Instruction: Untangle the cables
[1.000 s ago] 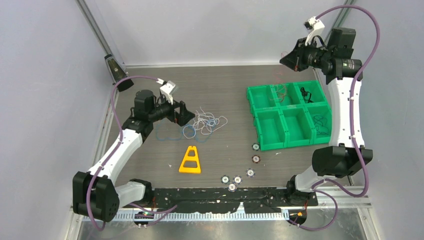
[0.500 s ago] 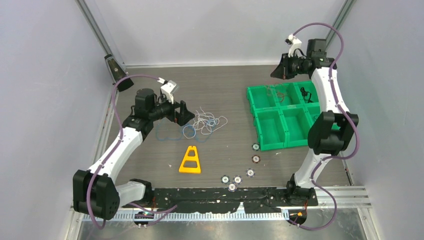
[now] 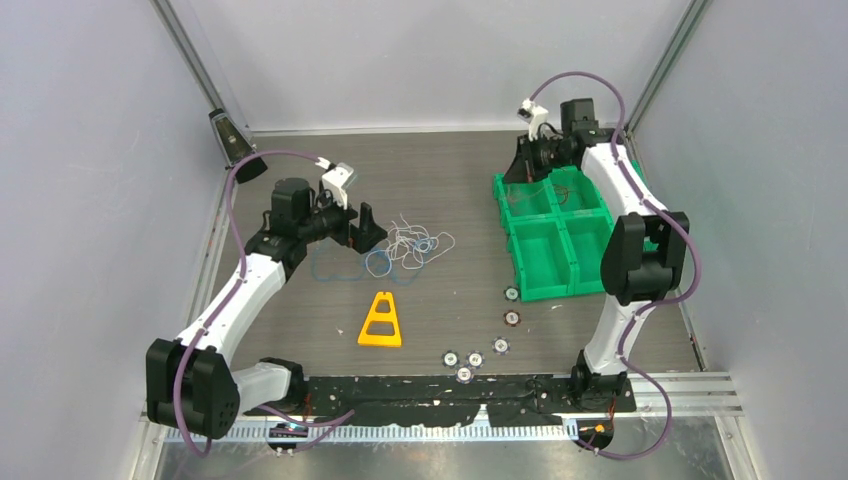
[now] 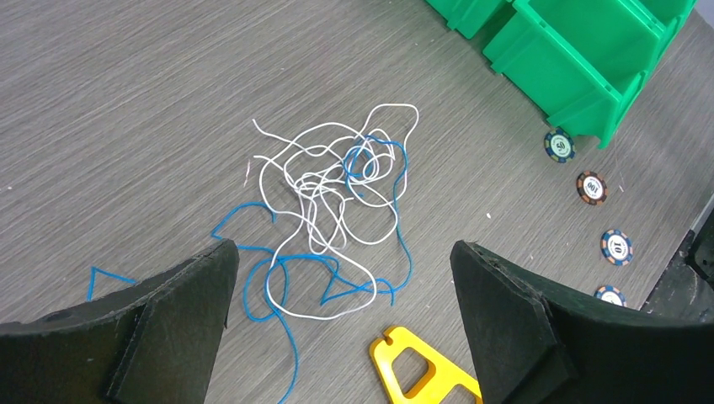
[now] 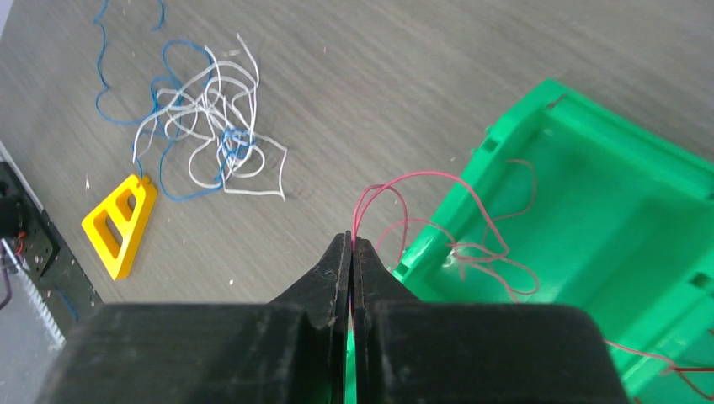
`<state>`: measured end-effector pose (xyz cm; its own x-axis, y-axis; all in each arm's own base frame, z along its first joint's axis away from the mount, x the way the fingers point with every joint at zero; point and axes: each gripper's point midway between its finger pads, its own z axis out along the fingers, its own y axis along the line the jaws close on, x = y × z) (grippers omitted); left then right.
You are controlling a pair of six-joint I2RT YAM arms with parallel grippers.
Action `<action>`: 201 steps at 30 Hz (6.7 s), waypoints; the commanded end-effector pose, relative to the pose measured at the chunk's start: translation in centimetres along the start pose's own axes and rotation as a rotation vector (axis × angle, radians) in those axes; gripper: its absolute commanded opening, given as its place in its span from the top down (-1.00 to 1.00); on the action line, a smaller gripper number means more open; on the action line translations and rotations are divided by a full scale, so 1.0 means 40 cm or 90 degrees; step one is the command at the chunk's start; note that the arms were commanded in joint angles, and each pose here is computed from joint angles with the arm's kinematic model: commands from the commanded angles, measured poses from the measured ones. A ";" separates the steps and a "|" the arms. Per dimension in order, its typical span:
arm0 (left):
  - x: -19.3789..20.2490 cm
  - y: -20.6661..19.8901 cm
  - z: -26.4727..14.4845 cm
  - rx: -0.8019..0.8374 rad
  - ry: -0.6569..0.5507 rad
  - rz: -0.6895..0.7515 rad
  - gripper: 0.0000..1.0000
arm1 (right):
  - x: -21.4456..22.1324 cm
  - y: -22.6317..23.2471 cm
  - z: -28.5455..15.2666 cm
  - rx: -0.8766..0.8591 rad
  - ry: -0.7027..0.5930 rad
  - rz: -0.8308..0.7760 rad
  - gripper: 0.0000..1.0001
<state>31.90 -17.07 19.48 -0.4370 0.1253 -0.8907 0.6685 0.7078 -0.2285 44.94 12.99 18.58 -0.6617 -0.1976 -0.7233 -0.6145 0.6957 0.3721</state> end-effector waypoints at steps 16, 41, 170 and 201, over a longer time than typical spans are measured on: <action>-0.027 0.016 -0.010 -0.013 -0.013 0.030 -0.99 | -0.154 0.139 -0.038 0.041 -0.059 -0.080 0.89; -0.021 0.025 -0.012 -0.007 -0.007 0.031 -0.99 | -0.059 -0.068 -0.066 0.132 -0.011 0.022 0.89; -0.065 -0.020 0.019 0.078 -0.125 0.032 -0.09 | -0.680 0.858 -0.520 -0.396 -0.530 -0.088 0.89; -0.170 -0.062 0.119 0.101 -0.119 0.083 1.00 | -0.703 0.884 -0.563 -0.410 -0.572 -0.100 0.89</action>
<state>35.99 -25.47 28.19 -0.1341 0.0303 -0.9905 0.8544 0.5098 -0.1001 34.67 30.19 59.92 -0.3326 0.4222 -0.8433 -0.8969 0.1346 0.4212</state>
